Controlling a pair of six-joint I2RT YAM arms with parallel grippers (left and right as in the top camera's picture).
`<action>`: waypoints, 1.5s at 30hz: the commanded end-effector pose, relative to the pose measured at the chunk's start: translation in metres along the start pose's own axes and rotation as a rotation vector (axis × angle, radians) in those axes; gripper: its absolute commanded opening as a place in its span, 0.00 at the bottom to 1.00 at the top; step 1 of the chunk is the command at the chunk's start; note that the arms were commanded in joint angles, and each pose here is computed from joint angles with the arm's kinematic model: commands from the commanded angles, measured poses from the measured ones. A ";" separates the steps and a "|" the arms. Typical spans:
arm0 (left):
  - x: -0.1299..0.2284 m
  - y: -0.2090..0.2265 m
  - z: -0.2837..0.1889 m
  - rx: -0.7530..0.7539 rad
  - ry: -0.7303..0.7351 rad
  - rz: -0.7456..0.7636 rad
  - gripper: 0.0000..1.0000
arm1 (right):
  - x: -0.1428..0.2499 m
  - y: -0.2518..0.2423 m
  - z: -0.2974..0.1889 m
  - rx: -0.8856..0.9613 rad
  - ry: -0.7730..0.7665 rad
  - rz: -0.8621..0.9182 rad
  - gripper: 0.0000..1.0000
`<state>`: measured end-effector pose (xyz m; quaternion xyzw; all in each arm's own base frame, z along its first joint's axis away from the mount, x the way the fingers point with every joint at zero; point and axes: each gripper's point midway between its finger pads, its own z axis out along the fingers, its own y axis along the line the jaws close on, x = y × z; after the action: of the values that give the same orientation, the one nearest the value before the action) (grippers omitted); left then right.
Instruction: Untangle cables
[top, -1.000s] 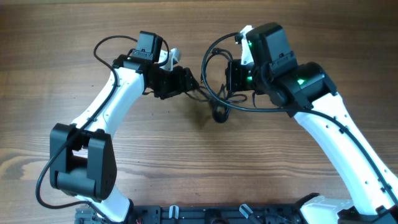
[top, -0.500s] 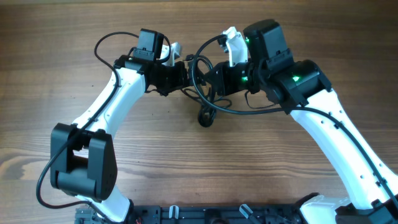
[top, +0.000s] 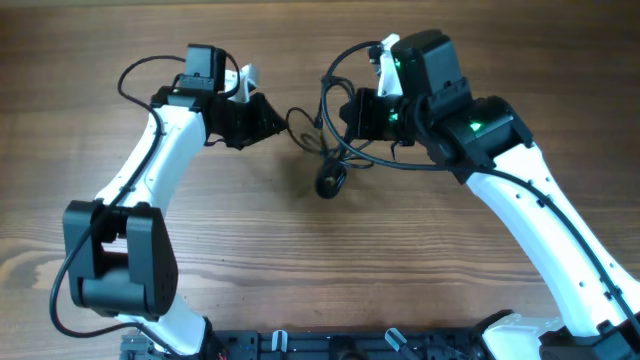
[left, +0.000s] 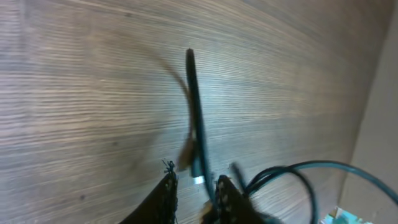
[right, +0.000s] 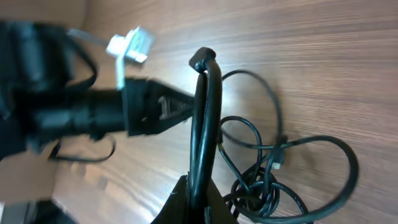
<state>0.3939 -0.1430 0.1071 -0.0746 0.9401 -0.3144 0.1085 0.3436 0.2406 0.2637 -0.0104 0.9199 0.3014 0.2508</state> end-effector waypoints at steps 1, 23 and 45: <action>0.002 0.024 0.004 -0.112 -0.002 -0.015 0.22 | -0.016 -0.019 -0.003 0.111 -0.082 0.101 0.04; 0.007 0.080 -0.019 -0.307 0.009 -0.071 0.18 | -0.059 -0.094 0.079 0.312 -0.189 0.166 0.14; 0.071 -0.058 0.011 -0.079 0.113 0.134 0.41 | -0.021 -0.162 0.027 0.348 0.109 0.085 0.88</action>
<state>0.3481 -0.1784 0.1322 0.0323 0.9517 -0.2874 0.1029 0.3941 0.1380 0.1491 0.0395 0.9735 0.1626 0.1556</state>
